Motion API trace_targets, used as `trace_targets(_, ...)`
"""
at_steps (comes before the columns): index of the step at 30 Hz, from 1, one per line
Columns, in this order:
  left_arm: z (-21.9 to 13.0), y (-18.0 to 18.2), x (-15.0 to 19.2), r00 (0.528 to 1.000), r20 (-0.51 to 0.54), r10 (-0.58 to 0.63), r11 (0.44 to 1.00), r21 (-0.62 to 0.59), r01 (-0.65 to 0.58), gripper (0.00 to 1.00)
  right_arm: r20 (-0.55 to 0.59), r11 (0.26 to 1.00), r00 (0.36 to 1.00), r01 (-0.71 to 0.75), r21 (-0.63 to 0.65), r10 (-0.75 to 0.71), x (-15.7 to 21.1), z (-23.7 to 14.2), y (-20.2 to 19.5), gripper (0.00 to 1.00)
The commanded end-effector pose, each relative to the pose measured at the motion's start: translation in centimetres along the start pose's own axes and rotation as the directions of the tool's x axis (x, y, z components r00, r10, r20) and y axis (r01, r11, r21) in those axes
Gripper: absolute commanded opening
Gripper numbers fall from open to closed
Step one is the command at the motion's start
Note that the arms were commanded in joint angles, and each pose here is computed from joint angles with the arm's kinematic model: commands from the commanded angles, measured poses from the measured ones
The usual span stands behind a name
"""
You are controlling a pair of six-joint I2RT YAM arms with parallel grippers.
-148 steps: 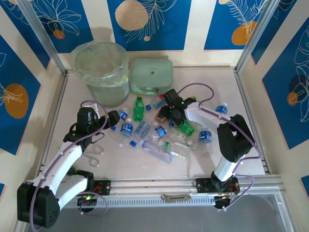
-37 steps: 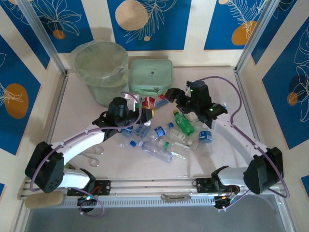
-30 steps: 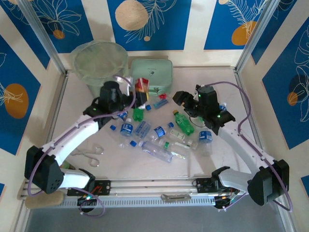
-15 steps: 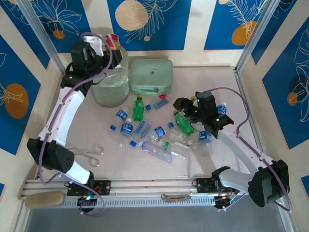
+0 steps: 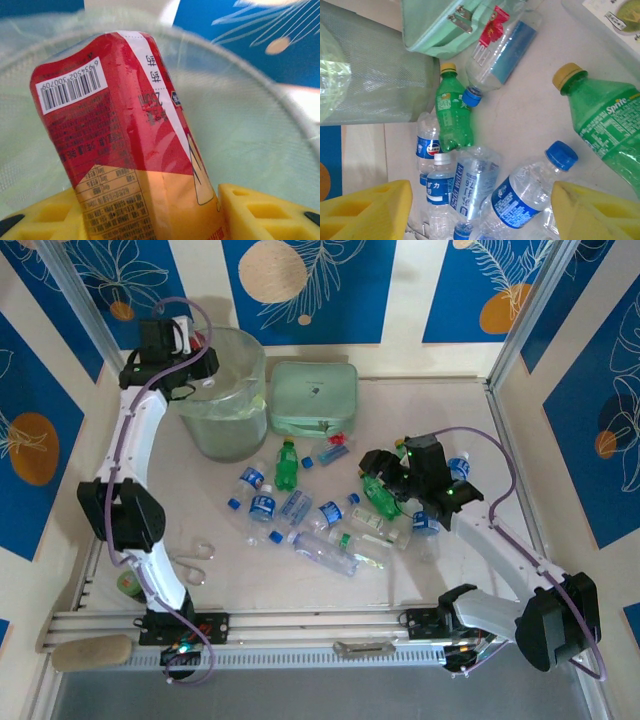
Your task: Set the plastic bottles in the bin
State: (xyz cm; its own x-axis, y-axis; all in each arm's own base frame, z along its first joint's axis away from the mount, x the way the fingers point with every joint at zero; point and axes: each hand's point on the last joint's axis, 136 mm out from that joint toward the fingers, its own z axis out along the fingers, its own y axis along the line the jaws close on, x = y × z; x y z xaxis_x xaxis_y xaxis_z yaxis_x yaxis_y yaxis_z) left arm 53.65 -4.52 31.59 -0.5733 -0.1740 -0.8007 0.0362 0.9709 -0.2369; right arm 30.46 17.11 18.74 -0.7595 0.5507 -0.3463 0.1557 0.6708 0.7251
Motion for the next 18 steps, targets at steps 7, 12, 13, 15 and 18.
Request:
trace_targets(7,0.5,0.5,0.8,0.999,-0.050,0.014,1.000,-0.023,-0.015,0.67,0.011,0.999,1.000,0.005,0.054,-0.006,0.2,-0.5,-1.6,0.75)
trace_targets(12,-1.7,-0.8,-0.8,1.000,-0.006,0.011,1.000,0.023,-0.011,0.86,0.004,0.999,1.000,0.015,0.050,-0.015,0.4,-0.2,-1.4,0.75)
trace_targets(13,-2.5,-1.2,-1.2,1.000,0.008,0.011,0.999,0.035,-0.012,0.88,0.001,0.999,1.000,0.021,0.049,-0.021,0.5,-0.1,-1.3,0.74)
trace_targets(15,-4.2,-1.9,-2.1,0.999,0.039,0.013,0.998,0.058,-0.015,0.91,-0.004,0.998,0.999,0.042,0.048,-0.041,0.6,0.1,-1.1,0.74)
trace_targets(18,-7.3,-3.3,-3.2,0.996,0.094,0.008,0.994,0.109,-0.018,0.94,-0.016,0.995,0.996,0.085,0.042,-0.085,1.0,0.5,-0.5,0.75)
